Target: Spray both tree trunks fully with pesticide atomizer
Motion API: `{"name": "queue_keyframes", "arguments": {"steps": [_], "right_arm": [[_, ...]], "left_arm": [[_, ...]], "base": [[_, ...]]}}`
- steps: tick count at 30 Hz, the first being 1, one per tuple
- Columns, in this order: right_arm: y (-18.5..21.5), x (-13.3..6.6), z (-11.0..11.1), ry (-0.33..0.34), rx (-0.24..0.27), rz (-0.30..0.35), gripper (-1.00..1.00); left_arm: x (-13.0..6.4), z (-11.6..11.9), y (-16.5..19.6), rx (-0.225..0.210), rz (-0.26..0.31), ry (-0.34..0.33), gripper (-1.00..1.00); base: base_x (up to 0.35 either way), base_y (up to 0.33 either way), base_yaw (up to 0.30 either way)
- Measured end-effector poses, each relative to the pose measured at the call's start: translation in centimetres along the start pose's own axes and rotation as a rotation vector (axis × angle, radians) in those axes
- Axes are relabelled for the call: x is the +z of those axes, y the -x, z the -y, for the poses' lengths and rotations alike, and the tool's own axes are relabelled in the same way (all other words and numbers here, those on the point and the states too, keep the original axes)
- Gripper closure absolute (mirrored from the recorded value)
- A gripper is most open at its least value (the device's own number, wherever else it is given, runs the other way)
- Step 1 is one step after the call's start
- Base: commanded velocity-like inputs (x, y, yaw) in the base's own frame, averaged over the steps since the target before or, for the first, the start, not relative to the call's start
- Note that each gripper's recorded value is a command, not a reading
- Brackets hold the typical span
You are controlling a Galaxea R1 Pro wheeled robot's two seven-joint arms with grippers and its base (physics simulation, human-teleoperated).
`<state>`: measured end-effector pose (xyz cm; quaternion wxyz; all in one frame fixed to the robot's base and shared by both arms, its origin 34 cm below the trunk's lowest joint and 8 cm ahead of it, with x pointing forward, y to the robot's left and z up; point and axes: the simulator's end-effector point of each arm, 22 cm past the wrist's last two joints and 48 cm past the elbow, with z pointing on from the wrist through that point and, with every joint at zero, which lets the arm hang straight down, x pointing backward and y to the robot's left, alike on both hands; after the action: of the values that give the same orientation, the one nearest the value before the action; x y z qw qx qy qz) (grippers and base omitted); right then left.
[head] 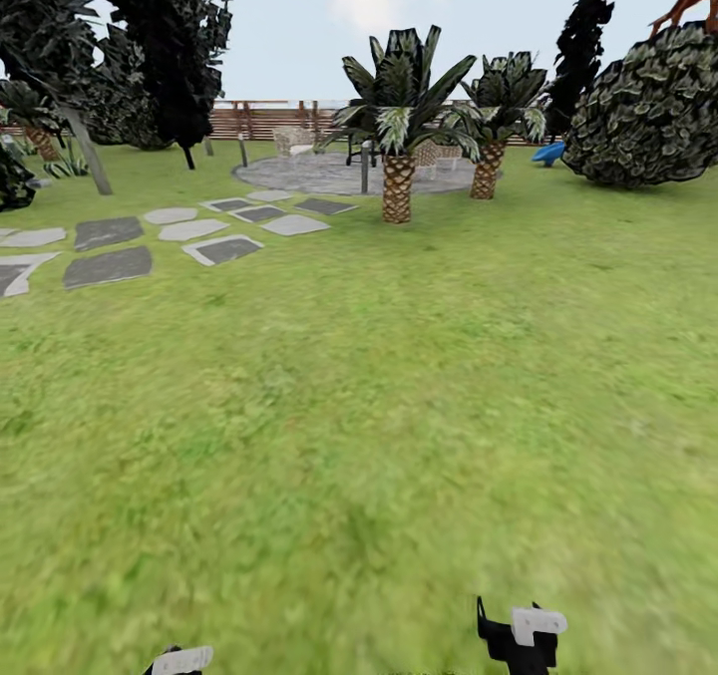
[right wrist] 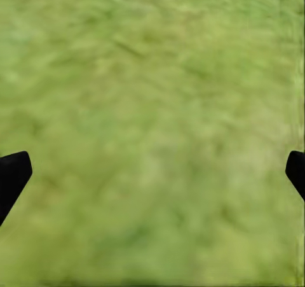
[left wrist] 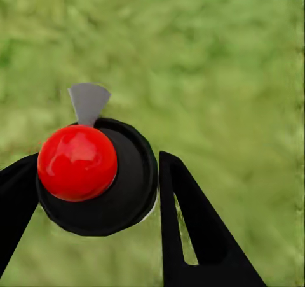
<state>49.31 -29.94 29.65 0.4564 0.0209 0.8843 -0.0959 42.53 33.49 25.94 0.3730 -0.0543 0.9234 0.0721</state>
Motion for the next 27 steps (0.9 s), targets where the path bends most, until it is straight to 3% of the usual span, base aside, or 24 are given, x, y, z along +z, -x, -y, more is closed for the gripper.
{"name": "queue_keyframes", "arguments": {"steps": [27], "right_arm": [[0.0, 0.0, 0.0, 0.0, 0.0, 0.0, -1.0]], "left_arm": [[0.0, -0.1, 0.04, 0.001, 0.002, 0.001, 1.0]], "base": [[0.0, -0.274, -0.3]]}}
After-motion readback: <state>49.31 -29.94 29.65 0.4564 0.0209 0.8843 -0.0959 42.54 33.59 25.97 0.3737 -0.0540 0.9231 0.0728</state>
